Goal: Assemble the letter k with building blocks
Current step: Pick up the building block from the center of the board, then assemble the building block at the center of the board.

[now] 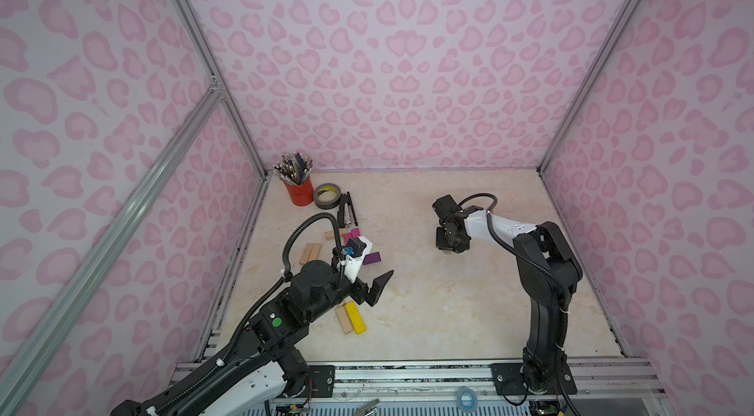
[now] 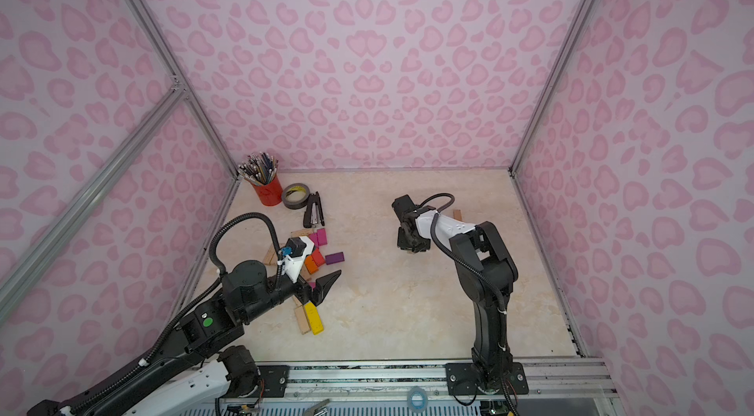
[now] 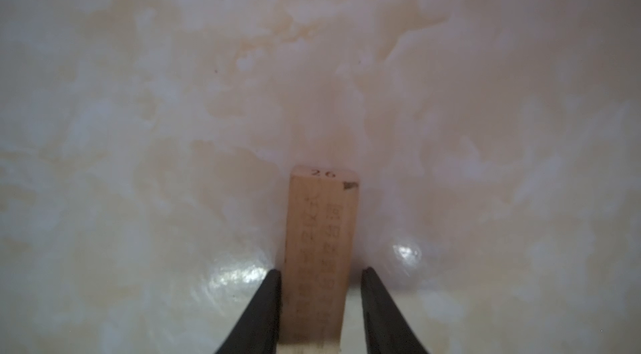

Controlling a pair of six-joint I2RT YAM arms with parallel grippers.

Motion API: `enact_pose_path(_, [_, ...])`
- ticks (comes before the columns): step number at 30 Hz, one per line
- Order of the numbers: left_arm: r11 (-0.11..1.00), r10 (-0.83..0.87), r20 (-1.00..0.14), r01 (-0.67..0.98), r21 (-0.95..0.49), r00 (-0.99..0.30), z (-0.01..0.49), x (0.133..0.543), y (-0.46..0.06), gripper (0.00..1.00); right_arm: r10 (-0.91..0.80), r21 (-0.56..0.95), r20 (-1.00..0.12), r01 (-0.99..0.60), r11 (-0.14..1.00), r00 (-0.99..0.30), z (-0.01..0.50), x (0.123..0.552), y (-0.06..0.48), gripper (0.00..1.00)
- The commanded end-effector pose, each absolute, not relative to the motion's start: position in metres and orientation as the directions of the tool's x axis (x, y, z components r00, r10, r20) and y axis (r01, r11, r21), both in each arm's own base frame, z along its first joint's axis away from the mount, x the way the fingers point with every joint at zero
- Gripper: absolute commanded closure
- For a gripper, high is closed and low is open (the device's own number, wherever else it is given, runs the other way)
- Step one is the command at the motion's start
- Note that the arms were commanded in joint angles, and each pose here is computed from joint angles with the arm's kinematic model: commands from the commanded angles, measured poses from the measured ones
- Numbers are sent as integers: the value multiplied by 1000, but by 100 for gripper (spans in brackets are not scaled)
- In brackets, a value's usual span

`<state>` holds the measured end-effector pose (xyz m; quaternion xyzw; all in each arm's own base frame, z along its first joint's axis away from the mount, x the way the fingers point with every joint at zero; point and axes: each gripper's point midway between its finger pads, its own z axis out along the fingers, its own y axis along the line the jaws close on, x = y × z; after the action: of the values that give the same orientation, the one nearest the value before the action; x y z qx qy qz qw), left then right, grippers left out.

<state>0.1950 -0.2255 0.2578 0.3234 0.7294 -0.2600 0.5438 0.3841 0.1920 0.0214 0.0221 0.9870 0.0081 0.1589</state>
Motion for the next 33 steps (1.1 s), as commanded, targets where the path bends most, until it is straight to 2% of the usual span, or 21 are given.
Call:
enact_pose_path(1, [598,179,-973,801,-12,-148,266,188,-235,0,22,-1,-296,23,1000,-955,15,382,187,64])
enact_pose_path(9, [506,225,-965,863,0,-132,260,178,-251,0,-68,-18,-283,-65,998,-957,16,379,181,74])
enact_pose_path(17, [456,284,-949,890,12,-133,251,178,-262,0,-197,-31,-271,-196,980,-942,41,366,148,76])
enact_pose_path(24, [413,299,-945,911,5,-131,248,176,-271,0,-163,-47,-264,-156,987,-951,51,350,89,77])
enact_pose_path(33, [396,307,-944,918,13,-118,248,175,-274,0,-104,-48,-241,-95,994,-965,46,354,32,78])
